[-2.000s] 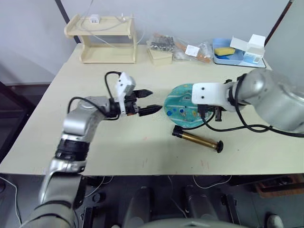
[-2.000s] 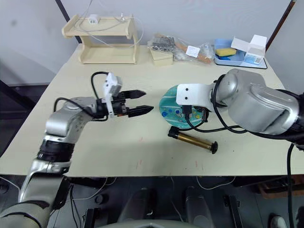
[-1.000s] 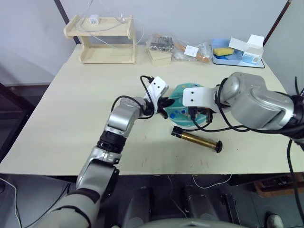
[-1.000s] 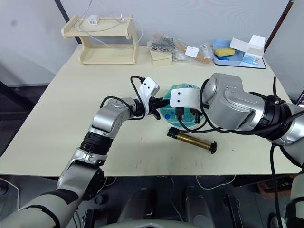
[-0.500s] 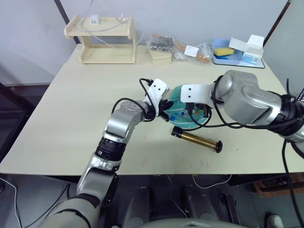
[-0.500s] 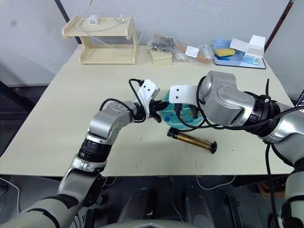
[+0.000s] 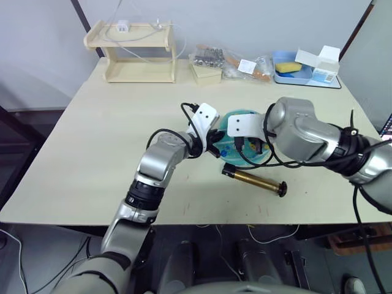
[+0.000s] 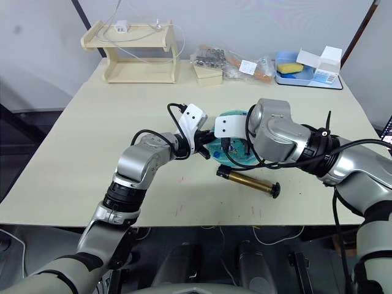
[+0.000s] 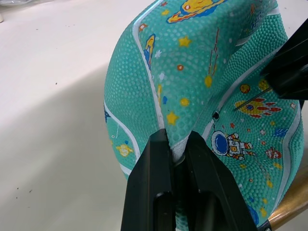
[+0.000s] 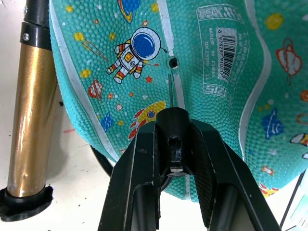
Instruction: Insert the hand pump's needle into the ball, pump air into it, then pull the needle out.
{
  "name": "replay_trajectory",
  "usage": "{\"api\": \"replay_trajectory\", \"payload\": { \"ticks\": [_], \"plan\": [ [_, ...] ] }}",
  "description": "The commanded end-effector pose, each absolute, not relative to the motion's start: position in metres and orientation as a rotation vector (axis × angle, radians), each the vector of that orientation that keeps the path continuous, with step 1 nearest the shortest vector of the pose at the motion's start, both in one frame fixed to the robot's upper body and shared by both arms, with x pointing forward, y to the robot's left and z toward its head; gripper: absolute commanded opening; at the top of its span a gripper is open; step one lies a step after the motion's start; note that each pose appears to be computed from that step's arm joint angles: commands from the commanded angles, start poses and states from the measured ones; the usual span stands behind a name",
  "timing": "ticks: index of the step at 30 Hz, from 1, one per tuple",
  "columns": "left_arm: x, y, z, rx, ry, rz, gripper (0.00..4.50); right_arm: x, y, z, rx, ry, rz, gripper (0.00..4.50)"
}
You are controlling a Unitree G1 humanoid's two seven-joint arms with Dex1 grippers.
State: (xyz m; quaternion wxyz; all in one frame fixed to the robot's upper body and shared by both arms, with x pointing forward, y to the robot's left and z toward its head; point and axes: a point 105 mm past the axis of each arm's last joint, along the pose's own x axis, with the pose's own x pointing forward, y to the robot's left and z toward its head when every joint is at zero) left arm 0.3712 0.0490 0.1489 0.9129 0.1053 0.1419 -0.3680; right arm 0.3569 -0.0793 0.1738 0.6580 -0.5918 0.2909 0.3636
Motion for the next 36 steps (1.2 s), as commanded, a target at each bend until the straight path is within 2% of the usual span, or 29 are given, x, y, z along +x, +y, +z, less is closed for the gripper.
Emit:
{"api": "replay_trajectory", "payload": {
  "ticks": [1,19,36],
  "plan": [
    [0.366,0.044,0.148,0.209,0.297,-0.775,0.00,0.358,-0.076,0.176,-1.330,0.639,0.834,0.41],
    [0.365,0.042,0.148,0.185,0.306,-0.774,0.00,0.368,-0.074,0.172,-1.317,0.635,0.834,0.41],
    [0.365,0.043,0.147,0.176,0.318,-0.770,0.00,0.363,-0.064,0.176,-1.292,0.606,0.877,0.41]
  ]
}}
